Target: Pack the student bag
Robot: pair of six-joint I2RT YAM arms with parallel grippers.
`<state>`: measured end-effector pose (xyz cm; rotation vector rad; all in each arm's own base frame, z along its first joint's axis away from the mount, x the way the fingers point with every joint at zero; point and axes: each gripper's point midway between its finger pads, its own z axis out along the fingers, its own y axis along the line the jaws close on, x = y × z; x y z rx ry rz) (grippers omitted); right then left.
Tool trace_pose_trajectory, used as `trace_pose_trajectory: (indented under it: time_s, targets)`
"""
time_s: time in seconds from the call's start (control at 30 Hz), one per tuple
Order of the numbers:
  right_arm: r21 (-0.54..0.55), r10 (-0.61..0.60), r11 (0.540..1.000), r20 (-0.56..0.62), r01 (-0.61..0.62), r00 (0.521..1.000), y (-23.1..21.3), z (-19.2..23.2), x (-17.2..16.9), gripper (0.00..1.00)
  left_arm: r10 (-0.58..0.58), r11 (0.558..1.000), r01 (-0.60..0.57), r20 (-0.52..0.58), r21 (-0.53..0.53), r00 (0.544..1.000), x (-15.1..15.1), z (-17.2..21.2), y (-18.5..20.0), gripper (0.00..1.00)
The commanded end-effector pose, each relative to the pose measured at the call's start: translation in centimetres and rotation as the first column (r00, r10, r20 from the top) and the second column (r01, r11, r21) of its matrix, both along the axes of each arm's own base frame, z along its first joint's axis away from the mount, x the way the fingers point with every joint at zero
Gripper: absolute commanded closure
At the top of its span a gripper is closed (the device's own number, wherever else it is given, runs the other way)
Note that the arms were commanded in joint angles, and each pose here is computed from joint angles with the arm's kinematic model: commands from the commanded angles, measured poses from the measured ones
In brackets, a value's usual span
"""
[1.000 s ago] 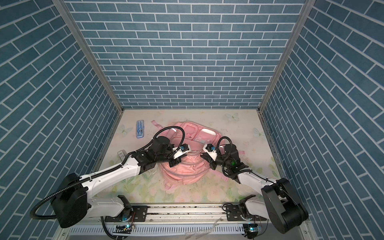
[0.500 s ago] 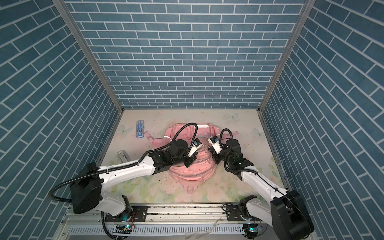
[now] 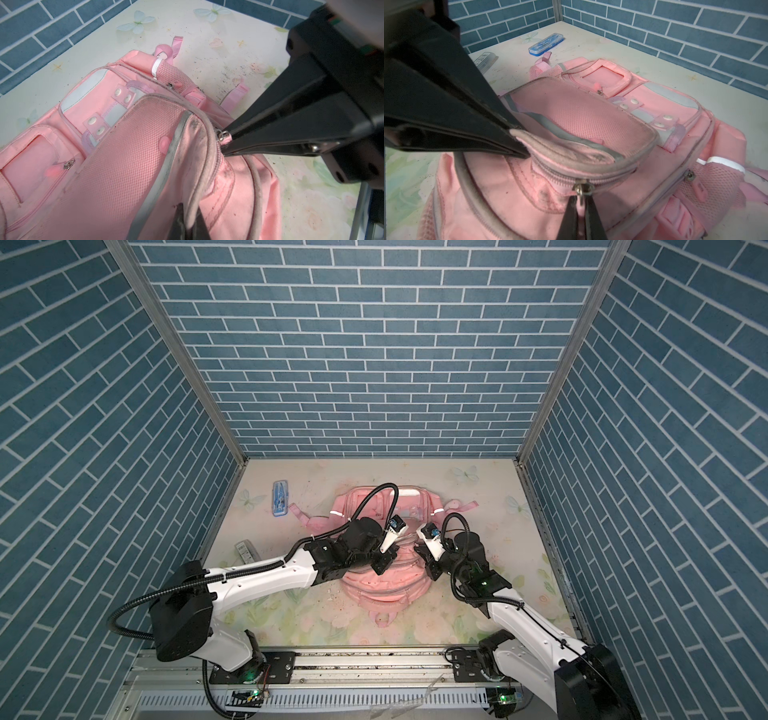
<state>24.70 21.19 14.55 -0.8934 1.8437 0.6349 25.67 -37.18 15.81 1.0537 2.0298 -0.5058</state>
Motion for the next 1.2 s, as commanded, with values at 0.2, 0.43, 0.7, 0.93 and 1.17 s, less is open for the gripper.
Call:
trace_pose_trajectory:
  time_s: [0.2, 0.43, 0.7, 0.93, 1.17]
  targets:
    - [0.083, 0.115, 0.989, 0.064, -0.120, 0.991, 1.5, 2.5, -2.4, 1.00, -0.052, 0.987, 0.060, 0.059, -0.148, 0.997, 1.8, 4.8, -0.3, 1.00]
    - [0.156, 0.272, 0.949, 0.046, -0.276, 0.961, 3.6, 4.0, -4.6, 1.00, -0.151, 0.974, 0.158, 0.055, -0.164, 0.987, 0.6, 4.6, -1.8, 1.00]
    - [0.137, 0.259, 0.956, 0.012, -0.258, 0.966, 3.8, 3.3, -4.1, 1.00, -0.247, 0.953, 0.255, 0.066, -0.167, 0.967, -0.8, 5.1, -2.3, 1.00]
    - [0.093, 0.106, 0.990, 0.016, -0.107, 0.994, 2.1, 2.6, -2.3, 1.00, -0.219, 0.974, 0.220, 0.029, -0.055, 0.975, -0.2, 3.0, 2.3, 0.52]
    - [0.059, 0.078, 0.995, -0.017, -0.077, 0.997, 1.7, 1.5, -1.8, 1.00, -0.169, 0.963, 0.169, -0.018, 0.208, 0.985, -0.8, -1.9, 8.7, 0.42]
